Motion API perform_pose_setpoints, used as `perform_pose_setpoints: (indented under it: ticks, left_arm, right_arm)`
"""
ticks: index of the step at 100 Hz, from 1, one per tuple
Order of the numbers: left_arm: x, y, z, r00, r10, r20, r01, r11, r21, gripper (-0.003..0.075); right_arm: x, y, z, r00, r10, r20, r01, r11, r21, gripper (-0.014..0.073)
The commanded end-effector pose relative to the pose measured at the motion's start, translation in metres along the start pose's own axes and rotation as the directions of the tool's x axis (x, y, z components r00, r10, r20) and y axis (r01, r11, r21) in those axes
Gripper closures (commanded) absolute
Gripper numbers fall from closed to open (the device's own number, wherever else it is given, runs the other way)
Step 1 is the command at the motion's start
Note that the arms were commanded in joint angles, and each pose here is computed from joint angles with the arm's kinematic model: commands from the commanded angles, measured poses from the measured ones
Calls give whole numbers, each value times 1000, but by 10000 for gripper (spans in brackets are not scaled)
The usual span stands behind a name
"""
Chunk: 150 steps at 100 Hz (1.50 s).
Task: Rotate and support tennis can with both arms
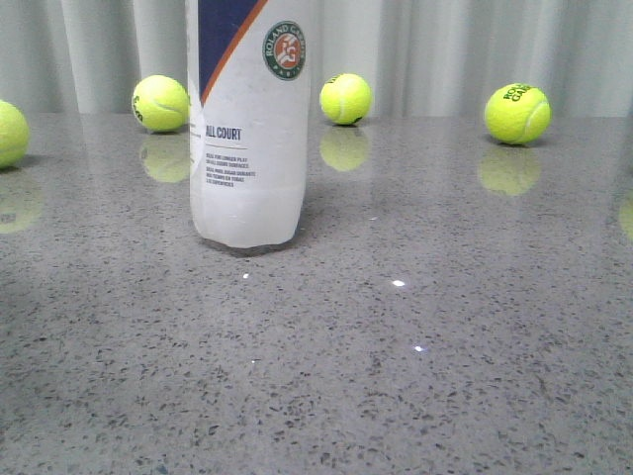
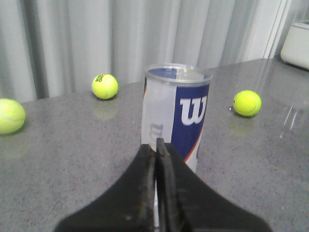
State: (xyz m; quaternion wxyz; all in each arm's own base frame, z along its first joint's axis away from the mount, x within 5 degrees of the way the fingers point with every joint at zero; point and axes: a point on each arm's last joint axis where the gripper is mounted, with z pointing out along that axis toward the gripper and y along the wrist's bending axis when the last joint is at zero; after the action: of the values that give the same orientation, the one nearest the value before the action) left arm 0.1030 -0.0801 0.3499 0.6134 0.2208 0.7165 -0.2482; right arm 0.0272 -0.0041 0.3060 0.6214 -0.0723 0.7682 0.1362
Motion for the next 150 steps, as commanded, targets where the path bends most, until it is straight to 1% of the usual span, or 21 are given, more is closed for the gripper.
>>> perform_pose_setpoints:
  ticks: [1, 17, 39, 48, 65, 73, 83, 85, 98, 109, 123, 135, 150]
  left_arm:
    - [-3, 1, -7, 995, 5, 102, -3, 1000, -16, 741]
    - [17, 3, -13, 996, 5, 87, -4, 1000, -21, 741]
    - [40, 7, -8, 1000, 2, 27, -1, 999, -46, 741]
    - [49, 9, -7, 1000, 1, 26, 0, 998, -57, 741]
    - [62, 15, -5, 995, 31, 92, -21, 994, -108, 741]
    - [66, 17, -12, 991, 36, 132, -20, 992, -122, 741]
    - [74, 22, -18, 989, 58, 140, -33, 984, -173, 741]
    - [76, 24, -19, 989, 45, 138, -19, 982, -187, 741]
    - [87, 33, -31, 995, 65, 73, -40, 952, -305, 741]
    - [98, 40, -42, 994, 76, 84, -36, 913, -407, 741]
    - [115, 44, -54, 989, 94, 112, -24, 862, -506, 741]
    - [133, 45, -60, 988, 99, 120, -15, 831, -557, 741]
    - [158, 46, -61, 987, 99, 129, -7, 820, -572, 741]
  right_arm:
    - [-13, 2, -2, 996, -18, 92, 19, 1000, -13, 651]
    - [-13, 2, -2, 996, -18, 92, 19, 1000, -13, 651]
    - [-13, 2, -2, 996, -17, 92, 19, 1000, -14, 651]
    - [-13, 2, -2, 996, -17, 92, 19, 1000, -14, 651]
    - [-13, 2, -2, 996, -17, 92, 19, 1000, -14, 651]
    - [-13, 2, -2, 996, -17, 92, 19, 1000, -14, 651]
    - [-13, 2, -2, 996, -17, 92, 19, 1000, -14, 651]
    - [-13, 2, -2, 996, -17, 92, 19, 1000, -14, 651]
    - [-13, 2, -2, 996, -17, 92, 19, 1000, -14, 651]
    - [-13, 2, -2, 996, -17, 92, 19, 1000, -14, 651]
    - [-13, 2, -2, 996, -17, 92, 19, 1000, -14, 651]
    - [-13, 2, -2, 996, -17, 92, 19, 1000, -14, 651]
    - [-13, 2, -2, 996, -17, 92, 19, 1000, -14, 651]
